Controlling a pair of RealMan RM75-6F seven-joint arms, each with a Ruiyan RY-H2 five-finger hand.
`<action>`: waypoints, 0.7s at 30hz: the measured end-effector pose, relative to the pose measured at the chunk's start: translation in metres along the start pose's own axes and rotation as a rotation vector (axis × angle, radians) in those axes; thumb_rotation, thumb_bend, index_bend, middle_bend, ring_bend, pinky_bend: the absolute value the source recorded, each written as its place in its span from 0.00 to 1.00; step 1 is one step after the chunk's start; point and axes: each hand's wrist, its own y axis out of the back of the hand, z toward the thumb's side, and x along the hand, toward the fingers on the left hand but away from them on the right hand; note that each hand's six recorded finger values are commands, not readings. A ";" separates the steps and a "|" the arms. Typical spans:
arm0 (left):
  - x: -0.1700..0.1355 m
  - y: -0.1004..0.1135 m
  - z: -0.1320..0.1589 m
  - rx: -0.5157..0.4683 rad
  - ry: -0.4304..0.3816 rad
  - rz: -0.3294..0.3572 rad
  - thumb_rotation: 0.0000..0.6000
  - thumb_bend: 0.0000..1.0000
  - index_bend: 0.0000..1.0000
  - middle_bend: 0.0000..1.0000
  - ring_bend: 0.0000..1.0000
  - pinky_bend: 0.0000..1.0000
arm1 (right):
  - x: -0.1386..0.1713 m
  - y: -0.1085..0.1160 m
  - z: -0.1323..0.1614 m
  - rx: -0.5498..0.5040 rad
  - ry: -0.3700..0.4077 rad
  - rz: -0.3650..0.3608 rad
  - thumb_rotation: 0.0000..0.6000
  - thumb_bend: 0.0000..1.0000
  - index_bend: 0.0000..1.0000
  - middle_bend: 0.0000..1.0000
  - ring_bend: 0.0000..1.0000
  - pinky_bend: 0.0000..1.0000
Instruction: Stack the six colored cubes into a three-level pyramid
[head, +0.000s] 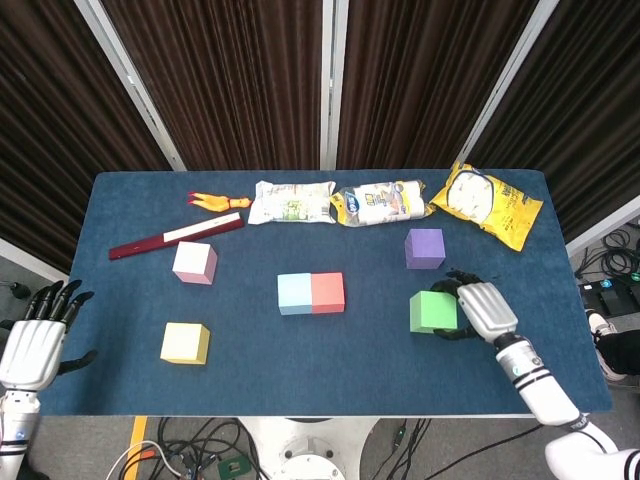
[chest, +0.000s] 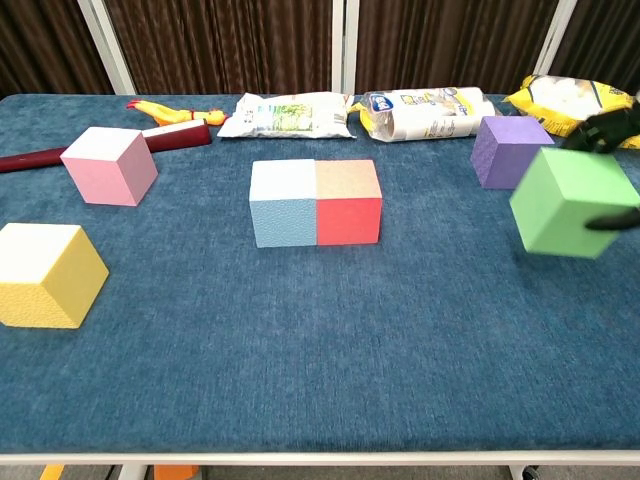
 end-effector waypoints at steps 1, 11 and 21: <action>0.000 0.000 0.000 0.000 0.000 0.001 1.00 0.00 0.18 0.09 0.01 0.11 | -0.006 0.002 0.002 0.000 0.005 0.004 1.00 0.10 0.41 0.40 0.16 0.21; -0.002 0.000 -0.003 0.003 0.016 -0.003 1.00 0.00 0.18 0.09 0.01 0.11 | -0.075 0.000 0.035 0.028 0.060 0.082 1.00 0.10 0.41 0.40 0.16 0.21; 0.000 -0.003 -0.005 -0.002 0.022 -0.009 1.00 0.00 0.18 0.09 0.01 0.11 | -0.111 -0.019 0.068 0.045 0.106 0.119 1.00 0.10 0.41 0.39 0.16 0.21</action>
